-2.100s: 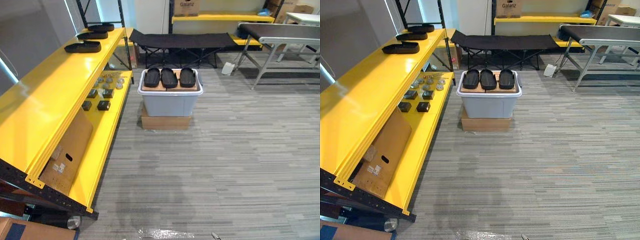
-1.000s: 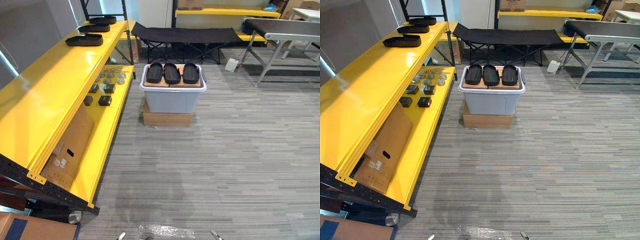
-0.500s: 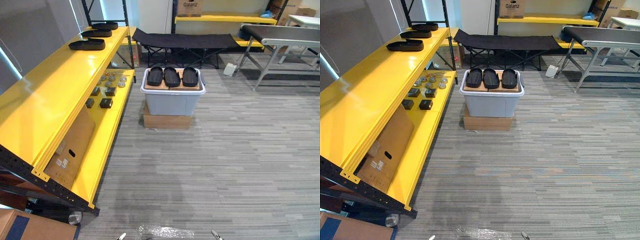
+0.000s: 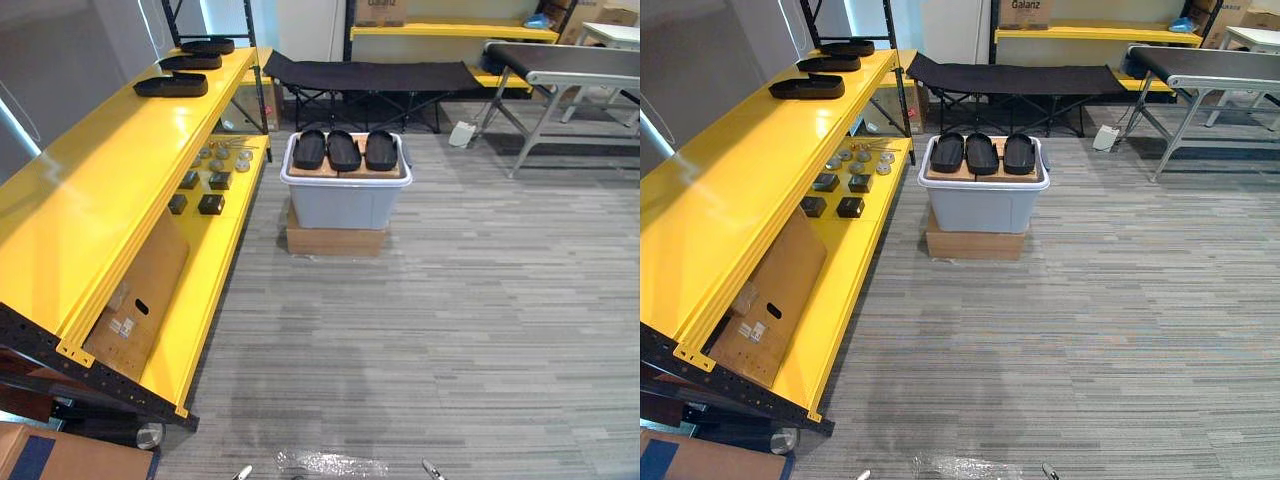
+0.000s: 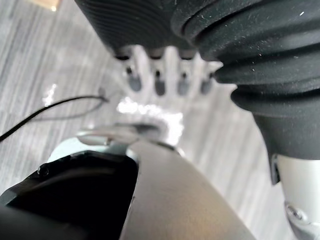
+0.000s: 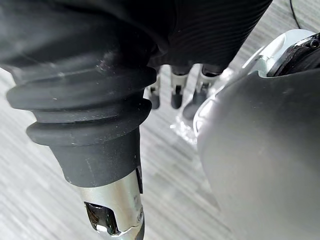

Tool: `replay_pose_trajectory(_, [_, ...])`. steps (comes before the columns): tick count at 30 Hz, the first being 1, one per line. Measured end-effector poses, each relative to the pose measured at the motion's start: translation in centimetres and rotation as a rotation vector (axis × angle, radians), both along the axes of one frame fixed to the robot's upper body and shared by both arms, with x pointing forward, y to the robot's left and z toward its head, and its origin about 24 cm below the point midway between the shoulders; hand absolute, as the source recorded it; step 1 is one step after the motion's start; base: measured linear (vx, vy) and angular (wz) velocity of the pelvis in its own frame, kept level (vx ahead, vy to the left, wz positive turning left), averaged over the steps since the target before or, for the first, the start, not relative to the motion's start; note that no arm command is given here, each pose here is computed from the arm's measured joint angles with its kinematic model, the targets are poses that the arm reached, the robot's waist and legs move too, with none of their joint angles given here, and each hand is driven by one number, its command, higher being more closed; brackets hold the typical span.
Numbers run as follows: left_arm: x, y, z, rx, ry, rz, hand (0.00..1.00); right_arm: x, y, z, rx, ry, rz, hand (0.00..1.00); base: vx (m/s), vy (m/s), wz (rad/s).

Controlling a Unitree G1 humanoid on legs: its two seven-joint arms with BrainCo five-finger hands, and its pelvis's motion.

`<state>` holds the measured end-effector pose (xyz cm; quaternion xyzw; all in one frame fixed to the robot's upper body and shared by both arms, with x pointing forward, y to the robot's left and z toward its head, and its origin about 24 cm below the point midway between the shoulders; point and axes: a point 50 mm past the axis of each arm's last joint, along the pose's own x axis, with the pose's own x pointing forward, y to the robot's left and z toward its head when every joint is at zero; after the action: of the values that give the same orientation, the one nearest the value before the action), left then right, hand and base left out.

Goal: Walk over and take plastic housings, then place them on the shelf

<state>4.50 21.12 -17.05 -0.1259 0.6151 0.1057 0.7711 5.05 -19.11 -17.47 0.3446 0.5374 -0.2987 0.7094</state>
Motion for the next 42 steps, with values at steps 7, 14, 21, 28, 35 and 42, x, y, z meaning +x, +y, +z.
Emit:
replay_pose_trajectory(7, [0.0, -0.1, 0.0, 0.023, 0.008, 0.02, 0.0, -0.1, -0.2, 0.0, -0.007, -0.001, -0.055, 0.0, -0.01, 0.014, 0.02])
replay_pose_trajectory(14, [0.5, -0.2, 0.0, 0.085, 0.015, 0.021, 0.0, -0.2, -0.8, 0.3, -0.039, -0.061, -0.132, 0.0, 0.05, 0.088, 0.09])
replay_pose_trajectory(21, [2.8, 0.4, 0.6, 0.095, -0.088, 0.163, 0.0, -4.4, 0.1, 0.1, -0.05, 0.015, -0.062, 0.0, 0.28, -0.015, -0.1])
replay_pose_trajectory(28, [3.0, -0.8, 0.8, 0.039, -0.151, 0.37, 0.0, -3.5, -0.8, 0.3, -0.063, -0.036, -0.059, 0.0, 0.43, -0.236, 0.18])
replay_pose_trajectory(35, [4.9, -2.8, 1.1, -0.039, -0.224, 0.34, 0.0, 4.9, -5.2, 2.3, -0.193, -0.235, -0.005, 0.0, 0.37, -0.214, -0.23])
replay_pose_trajectory(42, [-0.8, -1.5, 0.2, 0.037, -0.077, 0.358, 0.0, 6.4, -2.0, 2.0, -0.124, -0.243, 0.116, 0.0, 0.31, 0.109, -0.3])
